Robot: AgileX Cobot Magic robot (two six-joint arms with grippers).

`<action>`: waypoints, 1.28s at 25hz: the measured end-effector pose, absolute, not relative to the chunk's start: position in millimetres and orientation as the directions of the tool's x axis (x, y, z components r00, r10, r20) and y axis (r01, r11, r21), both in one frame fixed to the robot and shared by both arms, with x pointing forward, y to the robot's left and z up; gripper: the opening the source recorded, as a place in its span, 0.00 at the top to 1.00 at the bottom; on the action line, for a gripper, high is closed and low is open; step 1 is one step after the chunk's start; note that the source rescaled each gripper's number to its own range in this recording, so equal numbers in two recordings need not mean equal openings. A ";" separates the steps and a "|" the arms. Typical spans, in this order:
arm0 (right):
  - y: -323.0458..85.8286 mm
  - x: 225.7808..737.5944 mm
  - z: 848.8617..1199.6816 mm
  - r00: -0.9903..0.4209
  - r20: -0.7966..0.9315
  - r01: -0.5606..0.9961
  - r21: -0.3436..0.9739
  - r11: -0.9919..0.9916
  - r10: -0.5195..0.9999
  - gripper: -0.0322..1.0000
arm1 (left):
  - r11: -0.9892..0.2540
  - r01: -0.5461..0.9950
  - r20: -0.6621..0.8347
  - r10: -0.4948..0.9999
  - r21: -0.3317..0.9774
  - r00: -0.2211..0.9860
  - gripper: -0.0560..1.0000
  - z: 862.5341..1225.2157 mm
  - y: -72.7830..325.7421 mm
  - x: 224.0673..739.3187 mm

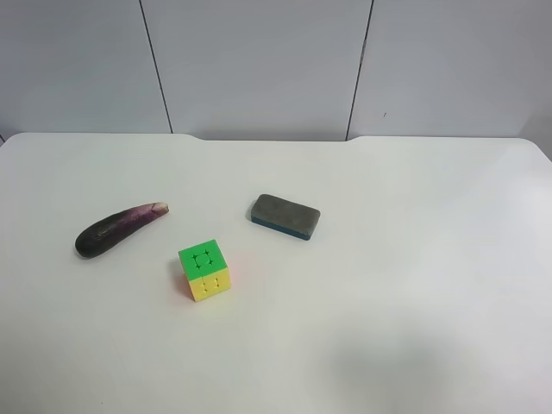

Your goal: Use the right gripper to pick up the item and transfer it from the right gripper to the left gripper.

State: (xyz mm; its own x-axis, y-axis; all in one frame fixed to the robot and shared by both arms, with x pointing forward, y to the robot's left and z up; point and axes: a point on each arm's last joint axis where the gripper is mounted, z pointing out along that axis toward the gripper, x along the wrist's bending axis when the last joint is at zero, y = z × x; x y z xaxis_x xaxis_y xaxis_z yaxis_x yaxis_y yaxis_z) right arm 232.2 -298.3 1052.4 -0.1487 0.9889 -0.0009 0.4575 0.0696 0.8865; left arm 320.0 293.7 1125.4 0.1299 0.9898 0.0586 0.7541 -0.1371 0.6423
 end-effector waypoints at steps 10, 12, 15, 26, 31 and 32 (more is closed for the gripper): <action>-298.3 232.2 1052.4 -0.149 -0.001 0.458 0.886 0.070 0.989 0.00 | -0.063 0.584 0.010 0.996 0.809 0.092 0.00 1124.3 306.0 253.4; -298.3 232.2 1052.4 -0.149 -0.001 0.458 0.886 0.070 0.989 0.00 | -0.036 0.573 -0.011 0.997 0.818 0.079 0.00 1111.2 307.7 244.3; -298.3 232.2 1052.4 -0.149 -0.001 0.458 0.886 0.070 0.989 0.00 | -0.020 0.562 -0.024 0.997 0.827 0.071 0.00 1089.3 309.6 233.8; -298.3 232.2 1052.4 -0.149 -0.001 0.458 0.886 0.070 0.989 0.00 | -0.010 0.522 -0.032 0.997 0.853 0.071 0.00 1057.0 311.8 222.0; -298.3 232.2 1052.4 -0.149 -0.001 0.458 0.886 0.070 0.989 0.00 | -0.006 0.462 -0.035 0.996 0.887 0.080 0.00 1056.6 310.0 229.8; -298.3 232.2 1052.4 -0.149 -0.001 0.458 0.886 0.070 0.989 0.00 | -0.006 0.455 -0.035 0.996 0.891 0.081 0.00 1055.5 309.6 231.6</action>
